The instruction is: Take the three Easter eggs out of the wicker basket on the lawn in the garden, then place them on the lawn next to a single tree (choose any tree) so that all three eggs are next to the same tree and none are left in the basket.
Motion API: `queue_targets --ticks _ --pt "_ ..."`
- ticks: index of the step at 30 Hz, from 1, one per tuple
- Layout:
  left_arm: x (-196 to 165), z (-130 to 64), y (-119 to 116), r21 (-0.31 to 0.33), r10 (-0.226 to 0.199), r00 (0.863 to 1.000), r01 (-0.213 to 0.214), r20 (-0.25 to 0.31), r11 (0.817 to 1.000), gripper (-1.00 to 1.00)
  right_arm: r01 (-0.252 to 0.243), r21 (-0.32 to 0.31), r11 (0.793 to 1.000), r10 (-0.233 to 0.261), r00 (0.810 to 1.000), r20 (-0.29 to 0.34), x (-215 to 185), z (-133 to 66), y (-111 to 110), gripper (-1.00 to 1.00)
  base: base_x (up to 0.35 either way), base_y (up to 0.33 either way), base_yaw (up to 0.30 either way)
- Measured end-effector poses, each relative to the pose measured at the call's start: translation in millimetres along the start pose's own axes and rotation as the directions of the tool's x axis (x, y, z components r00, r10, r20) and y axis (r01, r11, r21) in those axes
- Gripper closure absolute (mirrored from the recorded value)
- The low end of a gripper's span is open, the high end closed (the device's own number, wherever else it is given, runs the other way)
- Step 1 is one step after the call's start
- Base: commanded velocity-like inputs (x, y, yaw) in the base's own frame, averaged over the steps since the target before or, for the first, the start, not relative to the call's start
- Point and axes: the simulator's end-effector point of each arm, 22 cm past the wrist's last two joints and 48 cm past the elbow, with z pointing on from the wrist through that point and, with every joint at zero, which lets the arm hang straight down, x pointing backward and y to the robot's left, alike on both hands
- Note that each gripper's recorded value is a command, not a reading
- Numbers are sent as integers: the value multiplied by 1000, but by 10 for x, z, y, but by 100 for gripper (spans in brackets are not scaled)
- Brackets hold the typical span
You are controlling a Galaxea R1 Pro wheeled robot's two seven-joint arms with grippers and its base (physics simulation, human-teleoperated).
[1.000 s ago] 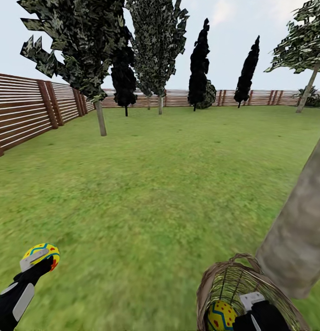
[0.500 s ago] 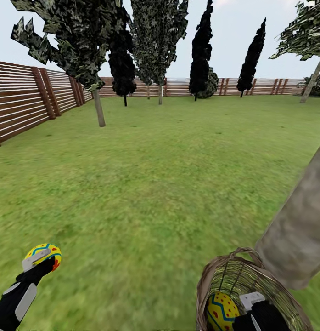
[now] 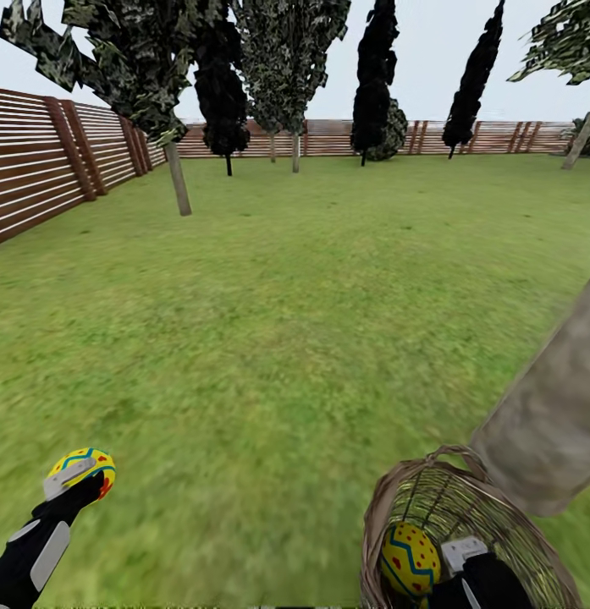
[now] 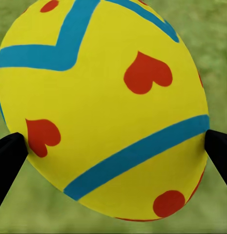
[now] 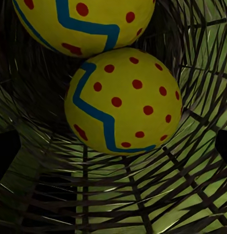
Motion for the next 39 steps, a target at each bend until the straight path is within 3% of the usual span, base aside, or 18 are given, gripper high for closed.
queue_targets --ticks 16,21,28,37,39 --pt "384 111 14 -15 23 998 -24 -60 1000 100 7 -9 1000 -7 998 -63 178 199 45 -100 0 0 0" --pt "413 104 -33 -9 63 996 -64 -61 998 100 5 -7 1000 -5 998 -59 166 195 33 -100 0 0 0" --pt "473 92 -102 -1 62 996 -62 -69 998 100 -8 46 999 6 1000 30 -60 115 -332 -100 0 0 0" --pt "473 92 -102 -1 62 996 -62 -69 998 100 -18 59 998 15 999 43 -179 99 -411 -100 0 0 0" --pt "473 92 -102 -1 62 996 -62 -69 998 100 -32 65 997 30 999 24 -294 178 -482 -100 0 0 0"
